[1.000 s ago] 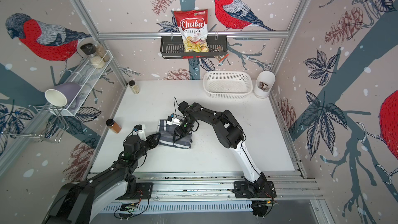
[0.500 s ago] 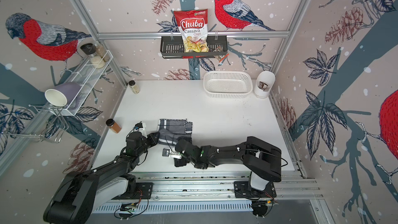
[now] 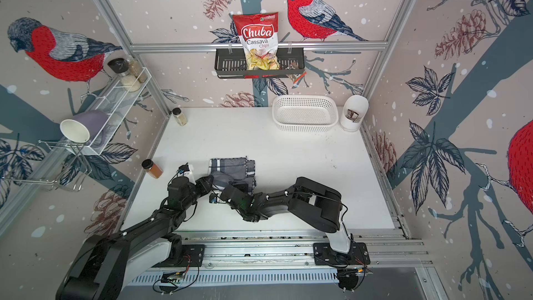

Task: Roll up the pillowcase
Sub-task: Roll the pillowcase at the center of the board.

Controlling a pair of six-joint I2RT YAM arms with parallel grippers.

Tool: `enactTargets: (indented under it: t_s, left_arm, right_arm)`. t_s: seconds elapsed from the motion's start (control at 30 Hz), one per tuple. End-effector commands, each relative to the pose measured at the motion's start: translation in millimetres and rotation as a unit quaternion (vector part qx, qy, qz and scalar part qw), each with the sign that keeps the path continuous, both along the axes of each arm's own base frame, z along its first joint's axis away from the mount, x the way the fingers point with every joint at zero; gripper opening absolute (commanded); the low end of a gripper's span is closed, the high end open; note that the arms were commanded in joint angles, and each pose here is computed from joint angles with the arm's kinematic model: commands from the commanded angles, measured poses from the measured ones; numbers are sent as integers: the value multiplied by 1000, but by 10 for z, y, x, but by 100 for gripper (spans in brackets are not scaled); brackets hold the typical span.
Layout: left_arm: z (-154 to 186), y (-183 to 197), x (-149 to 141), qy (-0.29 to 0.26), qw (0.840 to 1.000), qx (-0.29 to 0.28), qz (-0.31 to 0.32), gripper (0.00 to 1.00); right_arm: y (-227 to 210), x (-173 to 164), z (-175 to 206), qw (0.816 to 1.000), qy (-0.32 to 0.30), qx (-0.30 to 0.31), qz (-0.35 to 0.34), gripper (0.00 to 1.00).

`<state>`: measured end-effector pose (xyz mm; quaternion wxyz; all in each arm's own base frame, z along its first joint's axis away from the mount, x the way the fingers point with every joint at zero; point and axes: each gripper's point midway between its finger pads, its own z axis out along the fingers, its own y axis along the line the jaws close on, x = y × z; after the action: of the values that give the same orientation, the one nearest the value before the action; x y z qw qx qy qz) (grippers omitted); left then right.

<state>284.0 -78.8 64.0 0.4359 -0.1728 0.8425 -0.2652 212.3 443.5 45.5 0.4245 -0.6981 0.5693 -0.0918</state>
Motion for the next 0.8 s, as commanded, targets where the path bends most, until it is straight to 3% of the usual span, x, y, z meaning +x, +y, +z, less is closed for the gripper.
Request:
enactTargets:
  t_s: [0.0, 0.1, 0.23, 0.37, 0.4, 0.67, 0.77]
  left_arm:
    - [63, 110, -11, 0, 999, 2, 33, 78]
    - [257, 182, -39, -23, 998, -6, 54, 95]
    - [468, 252, -105, -67, 996, -5, 66, 96]
    - [488, 165, -162, -90, 995, -9, 35, 95]
    - [491, 118, -166, -92, 995, -14, 22, 95]
    - [351, -4, -141, -70, 997, -18, -12, 94]
    - [275, -11, -121, -57, 998, -15, -13, 87]
  right_arm:
    - [-81, -247, -205, 987, 156, -23, 7, 0]
    - [-101, -337, -113, 960, 280, -10, 2, 0]
    - [-96, -407, 134, 899, 438, 15, -8, 0]
    - [-88, -501, 416, 811, 584, 23, 11, 0]
    - [-95, -504, 435, 800, 600, 19, 15, 0]
    - [-85, -358, 252, 753, 658, 8, -23, 0]
    - [-62, -323, 229, 737, 675, 21, -31, 1]
